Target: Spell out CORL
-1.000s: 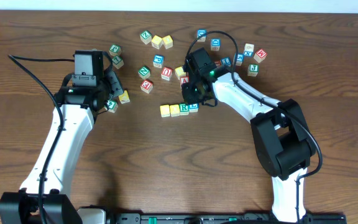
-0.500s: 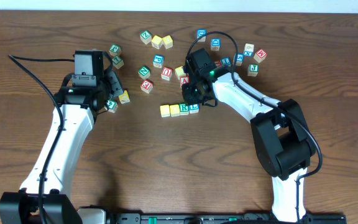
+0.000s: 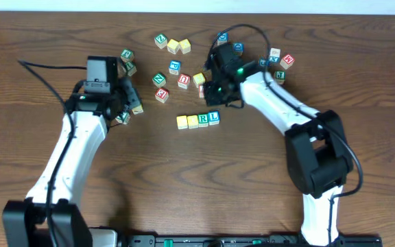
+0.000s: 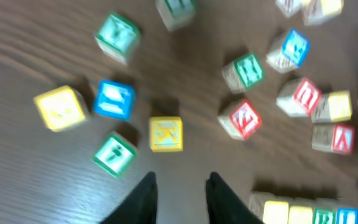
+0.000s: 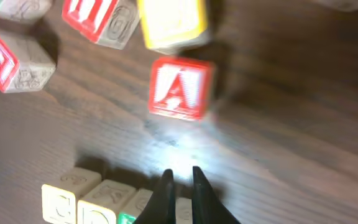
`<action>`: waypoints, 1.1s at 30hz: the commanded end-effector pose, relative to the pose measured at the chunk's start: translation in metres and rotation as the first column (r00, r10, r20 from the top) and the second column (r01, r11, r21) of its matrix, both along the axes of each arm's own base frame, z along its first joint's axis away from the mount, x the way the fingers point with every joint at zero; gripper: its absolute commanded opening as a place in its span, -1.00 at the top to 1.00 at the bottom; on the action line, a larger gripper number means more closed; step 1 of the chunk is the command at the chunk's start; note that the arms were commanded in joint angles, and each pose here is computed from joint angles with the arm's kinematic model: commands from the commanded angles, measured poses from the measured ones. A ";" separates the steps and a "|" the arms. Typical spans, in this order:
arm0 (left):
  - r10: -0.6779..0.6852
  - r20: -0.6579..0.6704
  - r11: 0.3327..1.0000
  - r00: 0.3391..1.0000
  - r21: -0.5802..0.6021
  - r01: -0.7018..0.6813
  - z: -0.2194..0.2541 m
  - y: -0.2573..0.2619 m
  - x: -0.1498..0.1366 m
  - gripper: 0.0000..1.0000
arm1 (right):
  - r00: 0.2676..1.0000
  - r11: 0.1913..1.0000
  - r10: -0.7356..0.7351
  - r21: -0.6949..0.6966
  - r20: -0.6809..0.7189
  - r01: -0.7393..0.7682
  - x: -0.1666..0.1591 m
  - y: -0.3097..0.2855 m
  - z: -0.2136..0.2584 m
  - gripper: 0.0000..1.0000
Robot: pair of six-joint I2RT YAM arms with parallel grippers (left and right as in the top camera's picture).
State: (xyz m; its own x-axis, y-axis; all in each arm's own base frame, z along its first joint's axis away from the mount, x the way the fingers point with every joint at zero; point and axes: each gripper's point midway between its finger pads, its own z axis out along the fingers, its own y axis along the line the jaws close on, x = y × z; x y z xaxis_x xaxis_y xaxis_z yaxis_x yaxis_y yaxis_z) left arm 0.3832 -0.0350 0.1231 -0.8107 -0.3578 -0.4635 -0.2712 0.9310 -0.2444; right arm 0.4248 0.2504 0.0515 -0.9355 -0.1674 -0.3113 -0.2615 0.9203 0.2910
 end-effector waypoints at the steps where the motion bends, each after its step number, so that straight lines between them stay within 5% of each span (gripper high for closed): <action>1: -0.062 -0.107 0.994 0.992 -0.101 0.051 -0.027 -0.036 -0.008 0.58 | 0.998 0.999 -0.048 0.025 0.032 0.047 0.013 -0.025 0.035 0.94; 12: -0.135 -0.295 0.982 0.946 -0.164 0.089 -0.087 -0.084 -0.030 0.76 | 0.984 0.997 -0.056 -0.052 -0.171 0.048 -0.034 -0.047 0.005 0.98; 33: -0.201 -0.325 0.968 0.924 -0.209 0.137 -0.115 -0.112 -0.032 0.78 | 0.980 0.998 -0.059 -0.004 -0.191 0.059 -0.048 -0.025 -0.028 0.98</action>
